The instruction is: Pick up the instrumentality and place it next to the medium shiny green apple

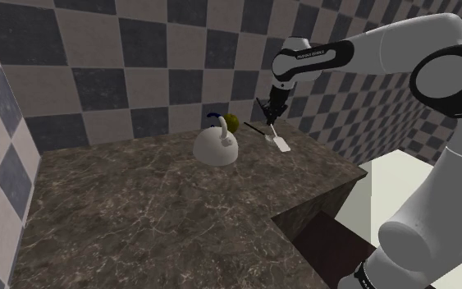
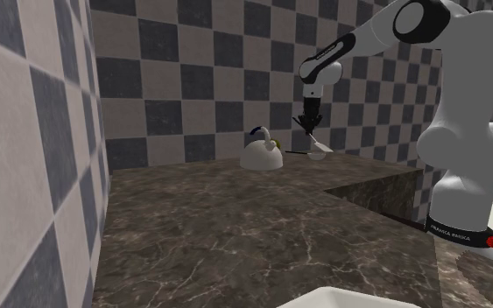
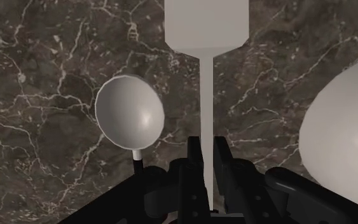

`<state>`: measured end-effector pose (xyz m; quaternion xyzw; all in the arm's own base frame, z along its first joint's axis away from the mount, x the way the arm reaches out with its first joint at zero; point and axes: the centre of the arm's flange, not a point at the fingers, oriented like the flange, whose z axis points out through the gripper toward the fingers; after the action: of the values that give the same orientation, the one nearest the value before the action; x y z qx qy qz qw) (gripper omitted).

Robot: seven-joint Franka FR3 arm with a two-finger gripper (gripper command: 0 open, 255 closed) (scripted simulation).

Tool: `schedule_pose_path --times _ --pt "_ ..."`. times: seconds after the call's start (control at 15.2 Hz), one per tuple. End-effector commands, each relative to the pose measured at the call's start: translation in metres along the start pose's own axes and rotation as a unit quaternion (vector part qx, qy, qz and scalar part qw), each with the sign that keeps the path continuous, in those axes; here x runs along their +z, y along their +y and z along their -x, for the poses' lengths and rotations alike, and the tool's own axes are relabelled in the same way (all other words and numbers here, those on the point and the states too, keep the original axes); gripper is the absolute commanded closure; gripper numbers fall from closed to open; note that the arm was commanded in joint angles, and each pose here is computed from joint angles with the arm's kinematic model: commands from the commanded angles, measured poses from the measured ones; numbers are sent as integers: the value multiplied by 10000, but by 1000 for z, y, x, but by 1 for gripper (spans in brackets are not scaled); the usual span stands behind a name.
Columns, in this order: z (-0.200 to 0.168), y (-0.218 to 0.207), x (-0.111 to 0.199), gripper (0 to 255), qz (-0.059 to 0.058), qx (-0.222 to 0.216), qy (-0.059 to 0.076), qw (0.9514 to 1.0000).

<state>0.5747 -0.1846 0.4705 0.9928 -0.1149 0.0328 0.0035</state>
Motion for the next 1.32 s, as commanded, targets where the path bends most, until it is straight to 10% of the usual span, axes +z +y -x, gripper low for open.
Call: schedule_pose_path --times 0.0,1.25 --pt "1 0 11 255 0 0 3 10000" --pt "8 0 111 255 0 0 3 10000"
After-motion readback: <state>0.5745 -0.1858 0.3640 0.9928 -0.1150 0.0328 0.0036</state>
